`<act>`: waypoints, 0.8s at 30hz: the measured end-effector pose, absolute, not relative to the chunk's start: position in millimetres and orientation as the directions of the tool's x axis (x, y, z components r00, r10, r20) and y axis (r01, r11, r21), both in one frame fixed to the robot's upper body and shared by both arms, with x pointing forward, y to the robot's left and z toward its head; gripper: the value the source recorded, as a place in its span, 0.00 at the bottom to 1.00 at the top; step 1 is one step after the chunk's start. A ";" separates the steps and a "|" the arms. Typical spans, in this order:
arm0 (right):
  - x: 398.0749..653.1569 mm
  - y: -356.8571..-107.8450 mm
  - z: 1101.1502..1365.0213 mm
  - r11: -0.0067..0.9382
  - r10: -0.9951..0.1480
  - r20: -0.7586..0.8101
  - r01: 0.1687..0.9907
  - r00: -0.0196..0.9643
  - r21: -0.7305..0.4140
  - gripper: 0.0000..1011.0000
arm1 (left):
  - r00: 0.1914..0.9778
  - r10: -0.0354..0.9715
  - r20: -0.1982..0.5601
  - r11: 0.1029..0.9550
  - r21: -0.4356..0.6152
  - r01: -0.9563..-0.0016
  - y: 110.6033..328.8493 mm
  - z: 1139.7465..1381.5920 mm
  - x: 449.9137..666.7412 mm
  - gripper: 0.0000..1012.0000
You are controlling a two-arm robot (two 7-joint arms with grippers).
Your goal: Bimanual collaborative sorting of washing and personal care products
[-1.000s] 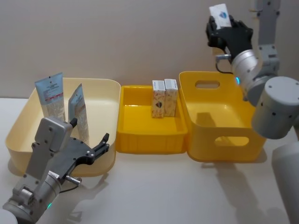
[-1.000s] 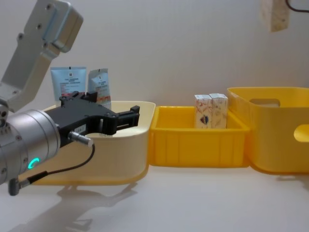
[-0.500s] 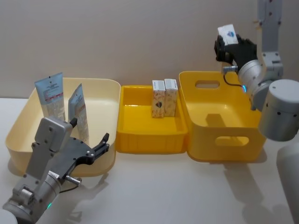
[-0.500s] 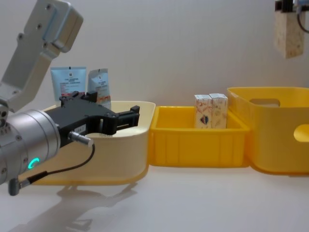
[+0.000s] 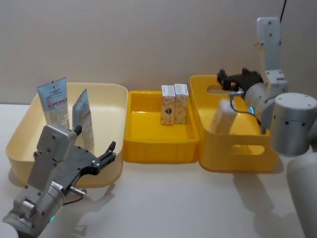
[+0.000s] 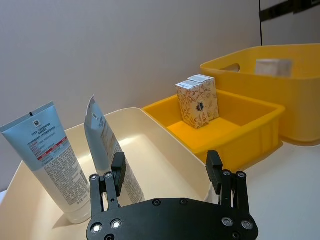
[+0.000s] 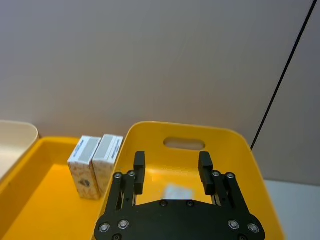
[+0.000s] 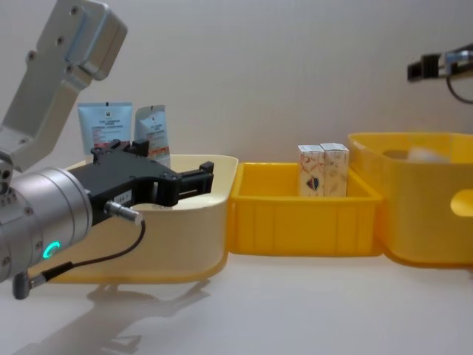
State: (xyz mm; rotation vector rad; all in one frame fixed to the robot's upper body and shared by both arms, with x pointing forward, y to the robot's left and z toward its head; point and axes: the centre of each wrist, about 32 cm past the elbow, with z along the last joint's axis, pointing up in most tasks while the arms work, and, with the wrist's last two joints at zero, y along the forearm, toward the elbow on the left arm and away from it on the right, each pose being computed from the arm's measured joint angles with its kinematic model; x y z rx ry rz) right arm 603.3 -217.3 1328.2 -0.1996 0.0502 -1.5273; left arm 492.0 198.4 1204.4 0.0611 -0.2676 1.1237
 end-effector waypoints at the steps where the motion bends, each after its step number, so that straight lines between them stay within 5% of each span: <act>1: 603.9 -217.1 1327.2 0.031 -0.995 0.091 0.985 0.047 -0.172 0.64 | 0.404 0.882 0.243 0.434 -0.086 -0.897 198.4 1204.4 492.0 0.99; 13: 613.2 -212.0 1310.1 0.037 -0.995 0.080 0.943 0.067 -0.330 0.99 | 0.404 0.882 0.244 0.435 -0.086 -0.897 198.5 1205.2 492.4 0.99; 24: 616.6 -209.8 1303.1 0.039 -0.994 0.075 0.922 0.074 -0.386 0.99 | 0.372 0.877 0.305 0.410 -0.071 -0.909 204.7 1228.3 501.4 0.99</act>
